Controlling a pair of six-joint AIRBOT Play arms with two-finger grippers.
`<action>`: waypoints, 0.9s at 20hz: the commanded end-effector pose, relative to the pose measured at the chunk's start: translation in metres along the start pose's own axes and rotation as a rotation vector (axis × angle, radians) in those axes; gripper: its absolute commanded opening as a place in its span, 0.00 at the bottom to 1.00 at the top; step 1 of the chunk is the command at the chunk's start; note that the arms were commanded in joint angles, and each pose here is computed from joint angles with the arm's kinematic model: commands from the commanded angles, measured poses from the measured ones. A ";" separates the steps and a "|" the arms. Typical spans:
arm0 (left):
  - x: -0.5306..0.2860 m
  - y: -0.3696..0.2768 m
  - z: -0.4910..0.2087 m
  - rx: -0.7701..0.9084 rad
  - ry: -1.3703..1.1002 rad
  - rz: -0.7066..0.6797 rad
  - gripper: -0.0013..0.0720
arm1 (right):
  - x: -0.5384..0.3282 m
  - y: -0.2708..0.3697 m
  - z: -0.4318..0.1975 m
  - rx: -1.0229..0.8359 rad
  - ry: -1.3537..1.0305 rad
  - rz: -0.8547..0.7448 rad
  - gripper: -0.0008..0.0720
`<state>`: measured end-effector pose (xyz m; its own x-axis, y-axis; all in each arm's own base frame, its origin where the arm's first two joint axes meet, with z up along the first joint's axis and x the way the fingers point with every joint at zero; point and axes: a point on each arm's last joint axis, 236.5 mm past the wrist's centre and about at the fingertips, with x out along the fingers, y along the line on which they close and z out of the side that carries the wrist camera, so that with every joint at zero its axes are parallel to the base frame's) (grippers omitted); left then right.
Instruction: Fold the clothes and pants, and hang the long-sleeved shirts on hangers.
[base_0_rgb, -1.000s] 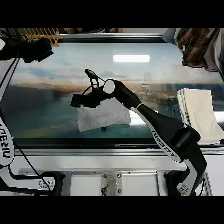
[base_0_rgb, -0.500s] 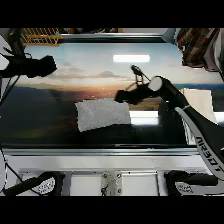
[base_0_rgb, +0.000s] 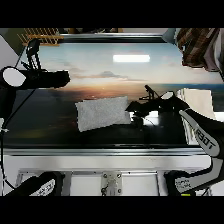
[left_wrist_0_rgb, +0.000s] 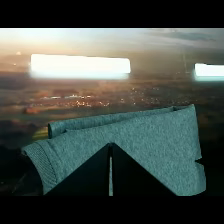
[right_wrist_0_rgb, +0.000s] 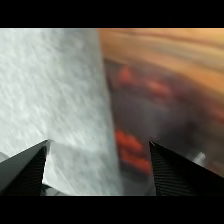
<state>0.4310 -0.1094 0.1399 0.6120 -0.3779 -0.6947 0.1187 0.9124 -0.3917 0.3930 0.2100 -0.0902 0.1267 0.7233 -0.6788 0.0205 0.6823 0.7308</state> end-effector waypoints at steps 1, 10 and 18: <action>0.001 -0.003 -0.003 0.005 0.002 -0.006 0.03 | 0.036 0.028 0.005 -0.015 0.017 0.126 0.99; 0.001 -0.004 -0.006 0.004 0.016 -0.007 0.03 | 0.062 0.080 -0.003 -0.234 0.028 0.211 0.04; 0.001 -0.005 -0.008 0.000 0.025 -0.013 0.03 | -0.195 -0.015 0.147 -0.128 -0.432 -0.267 0.04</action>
<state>0.4260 -0.1141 0.1366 0.5964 -0.3874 -0.7030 0.1259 0.9101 -0.3947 0.4853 0.1671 0.0013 0.3530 0.6706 -0.6524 -0.1996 0.7352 0.6478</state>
